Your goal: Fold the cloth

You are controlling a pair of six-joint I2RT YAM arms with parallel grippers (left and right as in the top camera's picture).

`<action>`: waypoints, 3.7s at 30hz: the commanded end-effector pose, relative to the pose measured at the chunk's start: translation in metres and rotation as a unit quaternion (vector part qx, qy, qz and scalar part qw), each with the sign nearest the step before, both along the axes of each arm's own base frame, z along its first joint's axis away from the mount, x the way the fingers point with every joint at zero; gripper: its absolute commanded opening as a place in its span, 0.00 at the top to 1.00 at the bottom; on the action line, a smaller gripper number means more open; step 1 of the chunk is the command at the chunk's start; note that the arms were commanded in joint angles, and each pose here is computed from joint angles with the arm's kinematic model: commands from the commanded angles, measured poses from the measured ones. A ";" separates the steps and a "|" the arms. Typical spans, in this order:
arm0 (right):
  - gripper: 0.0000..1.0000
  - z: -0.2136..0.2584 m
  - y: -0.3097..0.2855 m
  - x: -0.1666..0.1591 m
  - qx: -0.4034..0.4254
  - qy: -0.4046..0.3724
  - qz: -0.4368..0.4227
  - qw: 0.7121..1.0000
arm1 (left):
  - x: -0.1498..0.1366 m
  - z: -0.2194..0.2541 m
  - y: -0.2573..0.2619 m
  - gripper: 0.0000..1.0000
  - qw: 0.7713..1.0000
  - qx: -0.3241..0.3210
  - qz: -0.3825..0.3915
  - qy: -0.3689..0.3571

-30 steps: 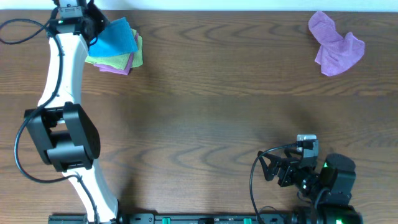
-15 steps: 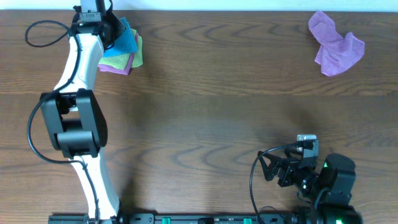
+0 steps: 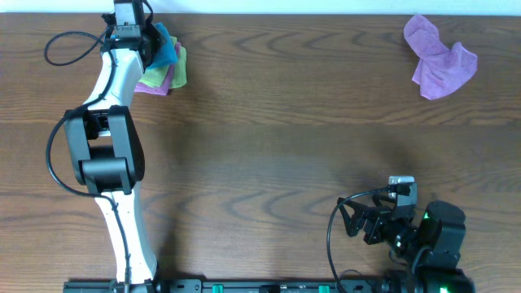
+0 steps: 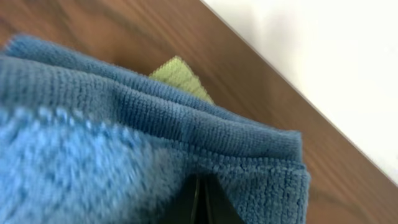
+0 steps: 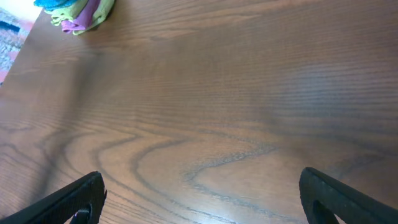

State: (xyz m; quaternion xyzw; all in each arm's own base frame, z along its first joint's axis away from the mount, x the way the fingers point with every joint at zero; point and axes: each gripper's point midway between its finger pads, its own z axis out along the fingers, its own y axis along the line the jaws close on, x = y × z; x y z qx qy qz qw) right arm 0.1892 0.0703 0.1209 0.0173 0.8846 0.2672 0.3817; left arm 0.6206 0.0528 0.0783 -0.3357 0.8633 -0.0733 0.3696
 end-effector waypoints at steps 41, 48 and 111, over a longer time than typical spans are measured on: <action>0.01 0.000 -0.001 0.000 0.005 0.001 -0.005 1.000 | -0.009 0.128 0.022 0.83 0.997 0.071 -0.038 0.013; 0.01 0.000 -0.001 0.000 0.005 0.001 -0.005 1.000 | -0.033 0.160 0.019 0.07 0.995 0.077 -0.051 0.034; 0.01 0.000 -0.001 0.000 0.005 0.001 -0.005 1.000 | -0.210 0.181 -0.034 0.04 0.978 0.116 -0.154 0.077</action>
